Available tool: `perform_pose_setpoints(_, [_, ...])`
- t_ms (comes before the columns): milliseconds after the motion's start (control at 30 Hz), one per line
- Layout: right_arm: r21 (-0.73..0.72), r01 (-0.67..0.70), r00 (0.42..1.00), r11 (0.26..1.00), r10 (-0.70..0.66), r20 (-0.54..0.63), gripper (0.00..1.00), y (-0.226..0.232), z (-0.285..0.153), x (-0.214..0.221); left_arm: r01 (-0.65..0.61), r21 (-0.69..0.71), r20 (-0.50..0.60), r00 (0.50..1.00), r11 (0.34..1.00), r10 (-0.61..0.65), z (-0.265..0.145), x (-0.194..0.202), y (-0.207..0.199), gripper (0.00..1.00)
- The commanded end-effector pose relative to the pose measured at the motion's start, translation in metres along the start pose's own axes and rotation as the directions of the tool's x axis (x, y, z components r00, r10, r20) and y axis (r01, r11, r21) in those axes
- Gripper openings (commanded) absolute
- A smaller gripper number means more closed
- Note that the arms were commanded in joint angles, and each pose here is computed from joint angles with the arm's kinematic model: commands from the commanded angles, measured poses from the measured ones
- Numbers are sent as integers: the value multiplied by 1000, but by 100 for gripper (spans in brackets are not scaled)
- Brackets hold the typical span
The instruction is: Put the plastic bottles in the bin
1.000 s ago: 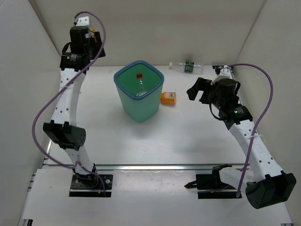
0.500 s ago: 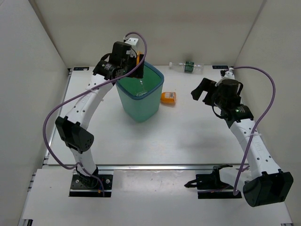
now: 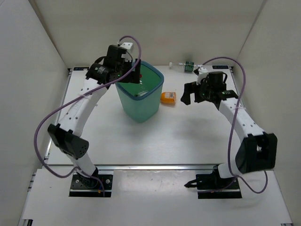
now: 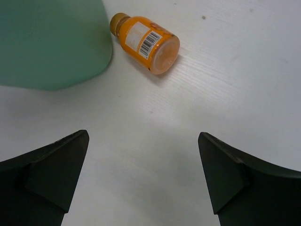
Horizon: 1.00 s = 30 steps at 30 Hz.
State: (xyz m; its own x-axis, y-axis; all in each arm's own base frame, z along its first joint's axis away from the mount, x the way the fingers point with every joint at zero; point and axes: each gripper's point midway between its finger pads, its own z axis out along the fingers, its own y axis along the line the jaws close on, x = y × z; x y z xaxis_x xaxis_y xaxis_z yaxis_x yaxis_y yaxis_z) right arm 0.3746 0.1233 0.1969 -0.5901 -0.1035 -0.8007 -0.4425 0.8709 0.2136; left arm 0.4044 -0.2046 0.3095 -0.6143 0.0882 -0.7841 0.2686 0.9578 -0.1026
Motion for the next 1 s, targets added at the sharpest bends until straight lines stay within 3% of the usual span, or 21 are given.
perform_pose_setpoints(0, [-138,295,955,946,-294,26,99,3,27,-19,79,-29,74,994,996,-77,-68,1,21,99])
perform_pose_setpoints(133, [-258,368,930,894,-357,89,98,3,58,-35,165,-74,139,978,983,-154,-113,16,48,99])
perform_pose_setpoints(233, [-293,447,895,845,-424,142,98,4,78,-42,264,-217,179,957,940,-227,-137,39,99,98])
perform_pose_setpoints(300, [-317,498,867,807,-461,189,99,8,89,-46,301,-347,176,951,888,-254,-142,60,132,98])
perform_pose_setpoints(400, [-317,552,833,771,-528,165,99,4,113,-39,264,-450,63,962,853,-264,-138,106,146,99])
perform_pose_setpoints(467, [-360,538,838,762,-529,134,99,1,132,-30,249,-496,-25,953,832,-301,-132,139,151,99])
perform_pose_setpoints(600, [-391,526,840,755,-533,101,100,-8,154,-31,243,-540,-91,935,806,-343,-127,171,159,98])
perform_pose_setpoints(867, [-524,371,908,767,-418,32,100,9,183,-9,266,-548,-101,920,793,-379,-118,182,164,98])
perform_pose_setpoints(967, [-513,304,921,803,-385,-57,99,4,190,13,260,-569,-83,926,780,-369,-119,177,171,99])
